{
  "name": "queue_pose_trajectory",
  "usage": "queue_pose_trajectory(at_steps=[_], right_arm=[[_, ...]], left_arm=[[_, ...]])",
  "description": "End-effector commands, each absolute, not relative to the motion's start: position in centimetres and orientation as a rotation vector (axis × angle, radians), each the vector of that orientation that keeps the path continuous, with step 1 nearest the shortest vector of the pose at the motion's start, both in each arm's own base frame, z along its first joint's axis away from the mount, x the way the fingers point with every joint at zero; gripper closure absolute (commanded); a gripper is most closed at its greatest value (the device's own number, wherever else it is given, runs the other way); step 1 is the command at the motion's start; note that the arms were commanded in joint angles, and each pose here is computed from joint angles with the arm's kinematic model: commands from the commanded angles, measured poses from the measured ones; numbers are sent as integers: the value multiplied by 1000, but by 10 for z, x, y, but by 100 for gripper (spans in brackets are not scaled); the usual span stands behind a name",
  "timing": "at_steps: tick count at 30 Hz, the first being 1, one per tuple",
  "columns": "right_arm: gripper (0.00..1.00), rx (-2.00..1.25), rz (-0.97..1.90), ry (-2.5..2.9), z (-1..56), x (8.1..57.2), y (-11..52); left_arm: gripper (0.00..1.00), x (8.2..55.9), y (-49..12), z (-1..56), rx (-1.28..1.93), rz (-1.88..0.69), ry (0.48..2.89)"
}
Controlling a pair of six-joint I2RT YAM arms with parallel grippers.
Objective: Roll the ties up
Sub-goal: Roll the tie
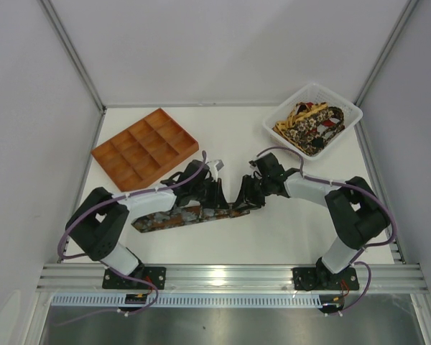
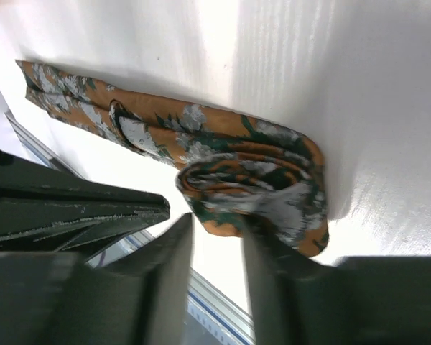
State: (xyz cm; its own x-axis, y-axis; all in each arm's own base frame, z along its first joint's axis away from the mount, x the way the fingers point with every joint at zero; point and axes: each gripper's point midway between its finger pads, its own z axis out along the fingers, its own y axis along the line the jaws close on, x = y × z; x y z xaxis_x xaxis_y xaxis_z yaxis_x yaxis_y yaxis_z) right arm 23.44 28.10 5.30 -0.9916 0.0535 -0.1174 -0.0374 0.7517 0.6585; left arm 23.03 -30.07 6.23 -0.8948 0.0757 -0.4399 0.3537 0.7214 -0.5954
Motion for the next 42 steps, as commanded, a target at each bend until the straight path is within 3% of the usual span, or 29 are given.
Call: queue_pose_trajectory(at_steps=[1, 6, 12, 23, 27, 32, 37, 42], right_arm=[[65, 50, 1095, 2810, 49, 237, 282], [79, 63, 1085, 2823, 46, 238, 280], [87, 72, 1071, 2830, 42, 240, 280], [87, 62, 1088, 2822, 44, 241, 282], [78, 21, 1074, 2799, 55, 242, 280], [55, -31, 1044, 2757, 71, 248, 268], [43, -83, 1047, 2687, 81, 251, 248], [24, -98, 1085, 2630, 73, 264, 234]], left_arm=[[91, 237, -310, 73, 357, -1049, 2510], [92, 239, -321, 71, 345, -1114, 2510], [91, 246, -325, 77, 336, -1129, 2491], [92, 248, -328, 55, 319, -1145, 2541], [92, 248, -324, 40, 303, -1135, 2565], [92, 256, -315, 36, 276, -1109, 2570], [92, 258, -313, 35, 277, -1099, 2573], [92, 257, -312, 32, 277, -1096, 2583]])
